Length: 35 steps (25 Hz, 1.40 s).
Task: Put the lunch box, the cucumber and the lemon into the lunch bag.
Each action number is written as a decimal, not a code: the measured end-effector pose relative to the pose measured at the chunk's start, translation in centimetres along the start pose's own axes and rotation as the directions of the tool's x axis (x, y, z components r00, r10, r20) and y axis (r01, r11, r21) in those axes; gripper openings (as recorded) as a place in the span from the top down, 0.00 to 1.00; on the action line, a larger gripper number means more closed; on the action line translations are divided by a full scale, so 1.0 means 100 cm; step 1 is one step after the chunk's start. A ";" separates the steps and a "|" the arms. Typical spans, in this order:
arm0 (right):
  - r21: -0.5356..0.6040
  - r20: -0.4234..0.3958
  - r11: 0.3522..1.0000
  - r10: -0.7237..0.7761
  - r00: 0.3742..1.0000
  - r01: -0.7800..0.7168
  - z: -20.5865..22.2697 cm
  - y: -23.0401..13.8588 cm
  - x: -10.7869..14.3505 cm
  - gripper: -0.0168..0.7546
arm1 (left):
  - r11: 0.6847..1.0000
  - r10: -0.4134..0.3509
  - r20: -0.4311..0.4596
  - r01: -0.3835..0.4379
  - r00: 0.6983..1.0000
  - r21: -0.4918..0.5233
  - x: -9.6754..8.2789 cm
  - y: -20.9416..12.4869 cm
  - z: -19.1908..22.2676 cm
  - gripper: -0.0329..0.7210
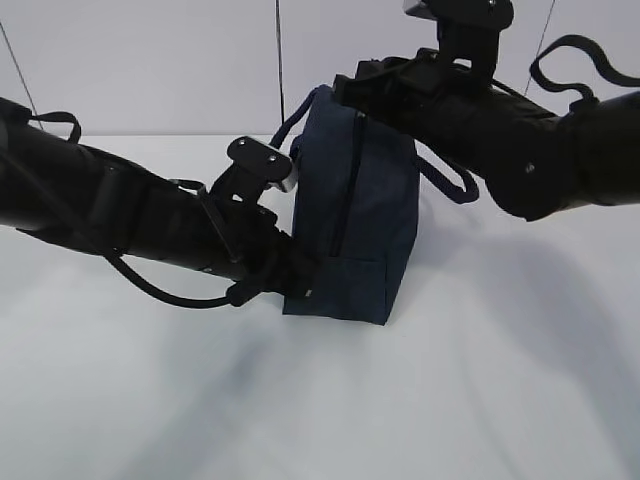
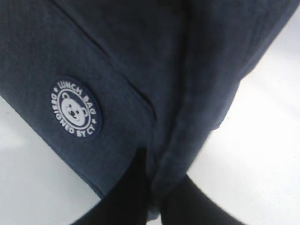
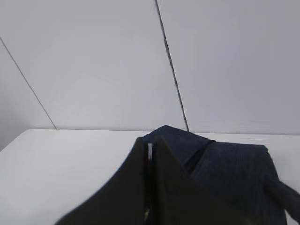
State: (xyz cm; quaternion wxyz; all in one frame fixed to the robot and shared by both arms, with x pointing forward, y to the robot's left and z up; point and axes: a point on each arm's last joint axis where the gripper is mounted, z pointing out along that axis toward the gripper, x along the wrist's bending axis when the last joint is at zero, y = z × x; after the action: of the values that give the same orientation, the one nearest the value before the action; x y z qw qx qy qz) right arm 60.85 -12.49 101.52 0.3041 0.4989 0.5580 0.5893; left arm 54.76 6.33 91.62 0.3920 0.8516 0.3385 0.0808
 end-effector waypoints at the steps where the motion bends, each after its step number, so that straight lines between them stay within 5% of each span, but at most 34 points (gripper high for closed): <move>1: 0.001 0.003 1.000 0.001 1.000 -0.001 0.002 0.002 -0.001 0.97 | 1.000 0.000 0.002 0.000 1.000 0.000 0.000 0.000 0.000 0.94; 20: 0.108 0.060 0.994 -0.026 0.998 0.020 0.059 0.014 -0.024 0.97 | 1.000 0.000 0.006 0.000 1.000 0.000 0.000 0.000 0.000 0.94; 35: 0.323 0.119 0.942 0.058 0.991 -0.094 0.113 0.036 -0.054 0.97 | 1.000 -0.003 0.022 0.003 1.000 -0.002 -0.002 0.000 0.000 0.94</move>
State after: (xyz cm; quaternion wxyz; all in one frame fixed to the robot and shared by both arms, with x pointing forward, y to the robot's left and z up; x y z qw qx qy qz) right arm 73.73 -14.16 102.32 0.2237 0.5949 0.6111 0.4719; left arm 54.63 6.18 91.61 0.3967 0.8516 0.3352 0.0713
